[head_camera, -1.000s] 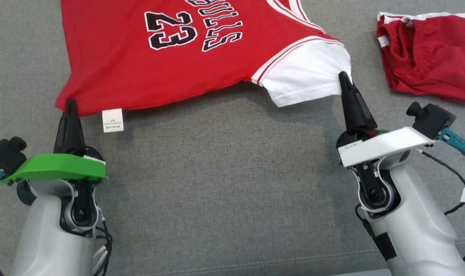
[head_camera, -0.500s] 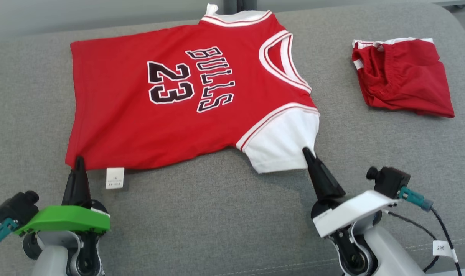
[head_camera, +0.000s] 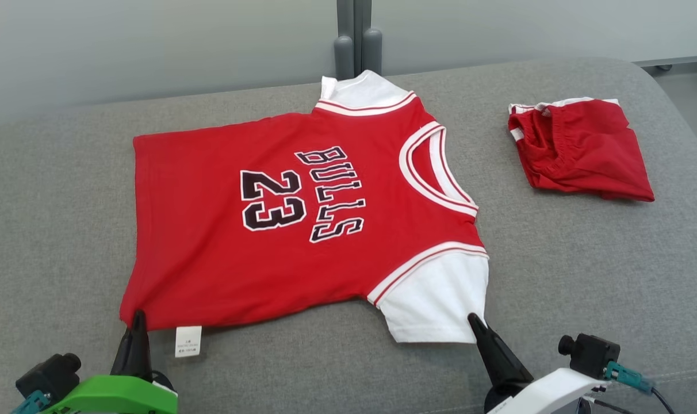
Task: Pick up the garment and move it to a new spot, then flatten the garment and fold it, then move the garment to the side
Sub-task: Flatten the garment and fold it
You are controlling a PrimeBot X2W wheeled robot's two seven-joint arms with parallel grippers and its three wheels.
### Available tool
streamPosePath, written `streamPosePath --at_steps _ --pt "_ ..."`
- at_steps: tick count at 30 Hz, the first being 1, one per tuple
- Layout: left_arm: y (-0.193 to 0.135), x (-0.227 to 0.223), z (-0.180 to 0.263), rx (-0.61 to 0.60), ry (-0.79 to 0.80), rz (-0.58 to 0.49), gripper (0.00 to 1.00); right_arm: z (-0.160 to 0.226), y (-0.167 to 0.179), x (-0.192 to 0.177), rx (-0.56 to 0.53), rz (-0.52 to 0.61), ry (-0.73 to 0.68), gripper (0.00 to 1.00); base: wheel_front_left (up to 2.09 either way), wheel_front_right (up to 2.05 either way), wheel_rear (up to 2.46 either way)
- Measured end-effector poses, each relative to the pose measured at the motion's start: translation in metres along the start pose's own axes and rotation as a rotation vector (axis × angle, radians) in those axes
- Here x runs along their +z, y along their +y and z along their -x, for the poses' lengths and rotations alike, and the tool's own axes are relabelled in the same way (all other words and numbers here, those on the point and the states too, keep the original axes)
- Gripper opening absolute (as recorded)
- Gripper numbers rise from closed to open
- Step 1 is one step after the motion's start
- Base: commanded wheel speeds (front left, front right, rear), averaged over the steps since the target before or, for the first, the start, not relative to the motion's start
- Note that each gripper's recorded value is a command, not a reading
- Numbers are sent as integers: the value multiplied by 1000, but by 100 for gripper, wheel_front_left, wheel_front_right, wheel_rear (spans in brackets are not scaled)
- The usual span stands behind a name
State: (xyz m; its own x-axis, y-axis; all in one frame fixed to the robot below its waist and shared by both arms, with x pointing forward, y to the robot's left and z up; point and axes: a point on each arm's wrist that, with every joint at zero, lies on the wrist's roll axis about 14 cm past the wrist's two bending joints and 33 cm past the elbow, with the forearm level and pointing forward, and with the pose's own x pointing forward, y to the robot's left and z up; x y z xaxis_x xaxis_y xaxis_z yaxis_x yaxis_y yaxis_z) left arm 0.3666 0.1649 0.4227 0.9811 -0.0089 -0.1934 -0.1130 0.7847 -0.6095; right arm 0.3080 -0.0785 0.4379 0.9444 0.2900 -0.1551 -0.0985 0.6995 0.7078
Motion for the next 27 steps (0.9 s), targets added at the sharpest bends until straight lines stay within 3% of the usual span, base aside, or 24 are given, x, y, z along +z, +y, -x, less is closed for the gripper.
streamPosePath --at_steps 10,14,27 --pt "10 -9 13 27 24 1 0 20 -25 -20 -69 19 71 0 0 0 0" --pt "29 -21 26 86 59 -1 0 26 -35 -31 -100 24 109 0 0 0 0" --pt "45 -37 36 146 112 -7 0 32 -45 -49 -133 33 170 0 0 0 0"
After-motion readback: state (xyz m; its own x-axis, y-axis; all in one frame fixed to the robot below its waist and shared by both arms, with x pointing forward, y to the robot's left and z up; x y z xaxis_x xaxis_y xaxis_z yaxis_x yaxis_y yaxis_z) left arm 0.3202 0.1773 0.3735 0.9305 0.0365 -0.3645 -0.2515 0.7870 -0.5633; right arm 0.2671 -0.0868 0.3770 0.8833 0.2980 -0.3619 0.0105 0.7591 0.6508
